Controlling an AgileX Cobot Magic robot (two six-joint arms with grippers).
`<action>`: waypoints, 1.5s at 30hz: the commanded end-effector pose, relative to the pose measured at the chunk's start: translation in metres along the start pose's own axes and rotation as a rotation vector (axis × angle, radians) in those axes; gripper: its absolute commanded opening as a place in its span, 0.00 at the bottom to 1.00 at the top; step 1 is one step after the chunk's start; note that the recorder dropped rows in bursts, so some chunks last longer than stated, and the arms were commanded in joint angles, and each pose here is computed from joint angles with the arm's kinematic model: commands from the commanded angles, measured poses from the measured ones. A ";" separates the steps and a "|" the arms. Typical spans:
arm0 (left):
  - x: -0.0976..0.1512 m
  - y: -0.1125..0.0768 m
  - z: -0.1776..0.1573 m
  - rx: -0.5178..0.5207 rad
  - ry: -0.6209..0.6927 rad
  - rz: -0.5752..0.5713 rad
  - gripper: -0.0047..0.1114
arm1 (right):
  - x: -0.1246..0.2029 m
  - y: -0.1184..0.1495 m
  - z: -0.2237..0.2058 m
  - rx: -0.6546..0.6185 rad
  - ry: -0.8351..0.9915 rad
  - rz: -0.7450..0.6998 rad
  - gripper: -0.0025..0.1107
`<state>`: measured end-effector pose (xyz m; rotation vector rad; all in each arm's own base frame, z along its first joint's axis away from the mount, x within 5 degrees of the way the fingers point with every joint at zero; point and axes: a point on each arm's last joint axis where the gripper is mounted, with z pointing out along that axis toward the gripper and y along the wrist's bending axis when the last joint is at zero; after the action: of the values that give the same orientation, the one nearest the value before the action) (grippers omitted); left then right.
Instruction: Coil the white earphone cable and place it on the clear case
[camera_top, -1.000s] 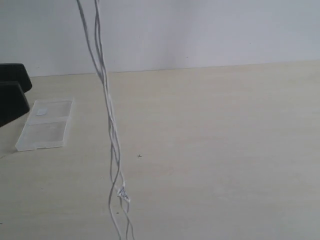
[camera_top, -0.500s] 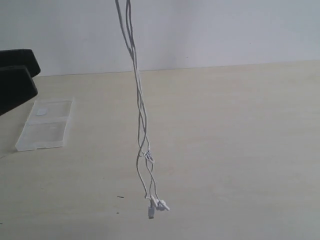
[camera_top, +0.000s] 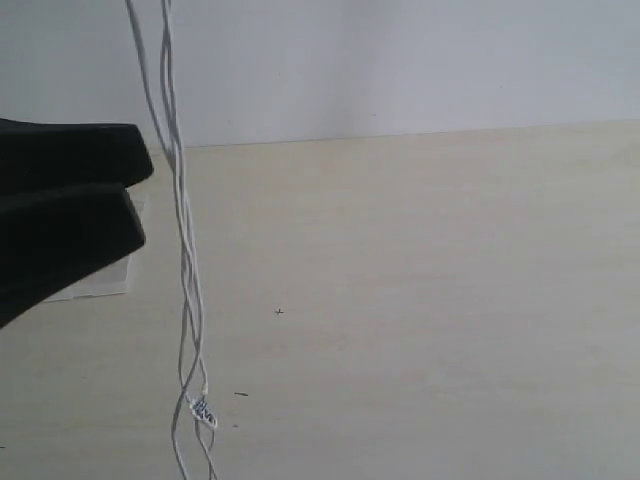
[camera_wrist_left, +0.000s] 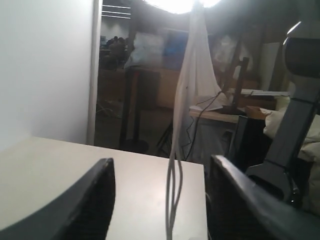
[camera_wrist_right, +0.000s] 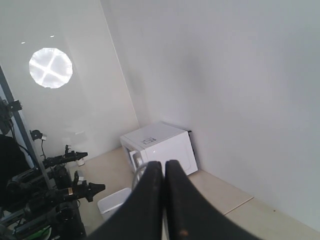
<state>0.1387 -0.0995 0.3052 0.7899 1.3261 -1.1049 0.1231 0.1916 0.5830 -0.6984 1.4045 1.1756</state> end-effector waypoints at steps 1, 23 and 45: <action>0.000 -0.001 0.012 0.024 -0.042 -0.014 0.52 | -0.002 0.000 0.000 0.002 -0.011 -0.006 0.02; 0.005 0.016 0.049 0.042 0.004 -0.039 0.51 | 0.000 0.000 0.000 -0.001 0.005 -0.010 0.02; 0.010 0.018 0.047 -0.004 0.076 0.007 0.13 | -0.002 0.001 -0.002 -0.007 -0.001 -0.024 0.02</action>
<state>0.1713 -0.1397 0.2988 0.8186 1.3704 -1.1186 0.1228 0.1927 0.5818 -0.7154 1.4084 1.1739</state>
